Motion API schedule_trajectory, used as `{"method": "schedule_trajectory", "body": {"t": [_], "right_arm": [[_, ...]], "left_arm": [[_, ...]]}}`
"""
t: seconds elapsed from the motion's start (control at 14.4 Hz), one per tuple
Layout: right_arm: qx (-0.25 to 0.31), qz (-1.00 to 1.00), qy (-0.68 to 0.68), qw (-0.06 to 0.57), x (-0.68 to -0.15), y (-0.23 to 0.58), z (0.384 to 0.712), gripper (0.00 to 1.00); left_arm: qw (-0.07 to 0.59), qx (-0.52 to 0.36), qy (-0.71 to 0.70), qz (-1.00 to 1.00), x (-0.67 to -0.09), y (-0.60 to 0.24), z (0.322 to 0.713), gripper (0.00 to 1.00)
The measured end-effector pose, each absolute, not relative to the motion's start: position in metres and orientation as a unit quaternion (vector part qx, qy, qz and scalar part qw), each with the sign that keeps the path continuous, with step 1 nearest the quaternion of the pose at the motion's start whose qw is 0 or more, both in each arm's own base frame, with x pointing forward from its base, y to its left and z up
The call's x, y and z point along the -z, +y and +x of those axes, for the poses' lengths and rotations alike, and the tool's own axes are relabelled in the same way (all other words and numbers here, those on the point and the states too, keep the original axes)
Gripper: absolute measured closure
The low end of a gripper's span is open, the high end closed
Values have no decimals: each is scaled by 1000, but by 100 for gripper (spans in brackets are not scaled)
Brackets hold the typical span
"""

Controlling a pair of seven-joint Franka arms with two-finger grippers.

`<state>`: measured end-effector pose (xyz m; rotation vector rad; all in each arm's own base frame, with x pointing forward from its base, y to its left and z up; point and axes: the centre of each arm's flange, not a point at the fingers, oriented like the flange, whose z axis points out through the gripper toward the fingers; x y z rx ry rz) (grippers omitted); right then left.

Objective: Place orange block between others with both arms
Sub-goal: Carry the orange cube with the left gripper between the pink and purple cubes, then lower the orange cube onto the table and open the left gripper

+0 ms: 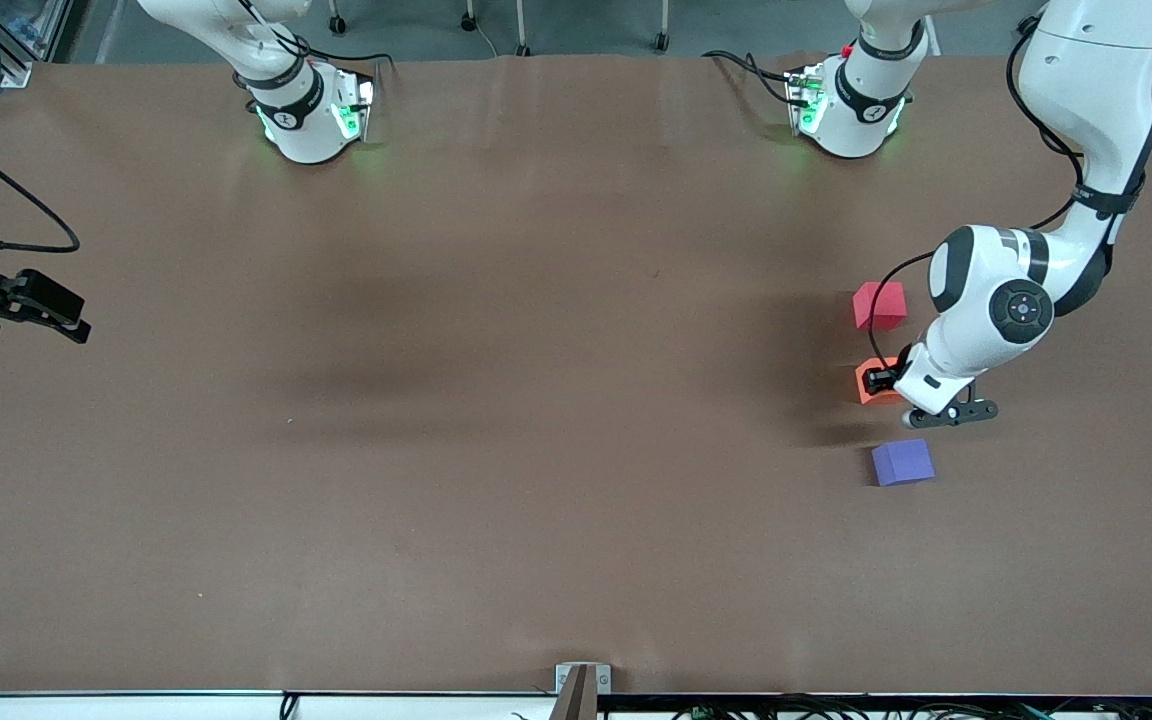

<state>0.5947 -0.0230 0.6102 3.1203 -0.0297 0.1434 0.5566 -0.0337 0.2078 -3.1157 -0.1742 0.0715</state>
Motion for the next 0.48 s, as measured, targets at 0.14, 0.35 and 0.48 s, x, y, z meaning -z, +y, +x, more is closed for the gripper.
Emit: {"method": "schedule_trajectory", "body": {"t": [0.14, 0.35, 0.48], "right_arm": [[-32, 999, -12, 9, -608, -25, 592, 0], [-22, 1000, -12, 8, -607, -25, 590, 0], [-22, 1000, -11, 8, -607, -25, 589, 0]], "left_arm": [[10, -22, -56, -998, -208, -33, 557, 45], [10, -22, -57, -998, -208, -32, 557, 45], [9, -20, -61, -998, -208, -29, 557, 45]]}}
